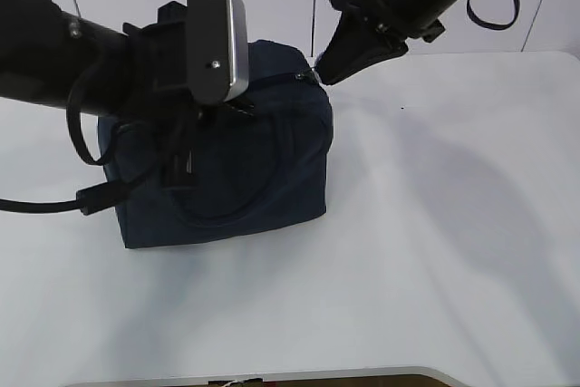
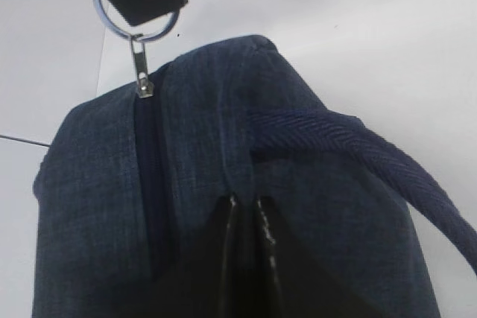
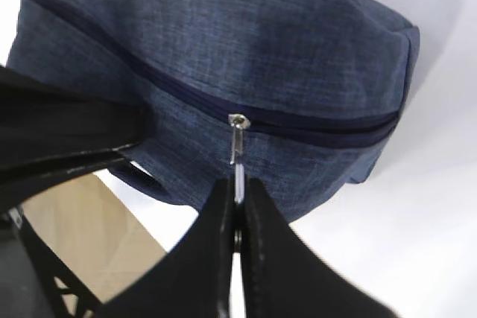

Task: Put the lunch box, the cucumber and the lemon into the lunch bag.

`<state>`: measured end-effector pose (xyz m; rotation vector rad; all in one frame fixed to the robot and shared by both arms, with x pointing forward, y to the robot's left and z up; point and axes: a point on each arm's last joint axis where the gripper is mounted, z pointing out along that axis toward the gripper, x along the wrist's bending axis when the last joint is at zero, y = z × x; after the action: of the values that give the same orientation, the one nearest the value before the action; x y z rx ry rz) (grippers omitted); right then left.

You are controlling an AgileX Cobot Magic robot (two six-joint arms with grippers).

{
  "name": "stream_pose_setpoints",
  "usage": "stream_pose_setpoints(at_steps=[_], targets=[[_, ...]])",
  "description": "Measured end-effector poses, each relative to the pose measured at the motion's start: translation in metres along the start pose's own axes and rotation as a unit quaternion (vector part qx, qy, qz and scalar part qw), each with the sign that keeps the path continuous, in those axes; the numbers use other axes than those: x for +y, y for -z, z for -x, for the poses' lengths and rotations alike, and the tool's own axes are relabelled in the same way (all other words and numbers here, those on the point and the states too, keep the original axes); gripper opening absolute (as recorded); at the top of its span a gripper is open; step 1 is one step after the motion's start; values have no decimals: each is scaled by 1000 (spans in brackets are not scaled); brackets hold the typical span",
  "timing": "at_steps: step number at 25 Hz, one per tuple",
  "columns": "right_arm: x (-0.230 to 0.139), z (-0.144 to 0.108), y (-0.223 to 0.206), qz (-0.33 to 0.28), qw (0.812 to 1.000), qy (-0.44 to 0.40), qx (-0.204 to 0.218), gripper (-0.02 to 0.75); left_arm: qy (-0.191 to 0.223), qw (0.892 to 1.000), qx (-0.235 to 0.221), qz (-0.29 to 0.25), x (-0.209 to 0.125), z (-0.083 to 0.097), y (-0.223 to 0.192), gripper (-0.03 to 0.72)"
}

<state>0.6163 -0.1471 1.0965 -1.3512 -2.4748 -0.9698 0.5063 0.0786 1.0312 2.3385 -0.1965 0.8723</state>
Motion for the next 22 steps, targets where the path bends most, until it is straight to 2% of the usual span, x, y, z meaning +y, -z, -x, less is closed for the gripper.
stream_pose_setpoints(at_steps=[9, 18, 22], targets=[[0, 1, 0, 0, 990, -138, 0, 5, -2, 1000, 0, 0, 0, 0, 0, -6], [3, 2, 0, 20, 970, -242, -2, 5, -2, 1000, 0, 0, 0, 0, 0, -6], [7, 0, 1, 34, 959, -281, 13, 5, -3, 1000, 1, 0, 0, -1, 0, -6]])
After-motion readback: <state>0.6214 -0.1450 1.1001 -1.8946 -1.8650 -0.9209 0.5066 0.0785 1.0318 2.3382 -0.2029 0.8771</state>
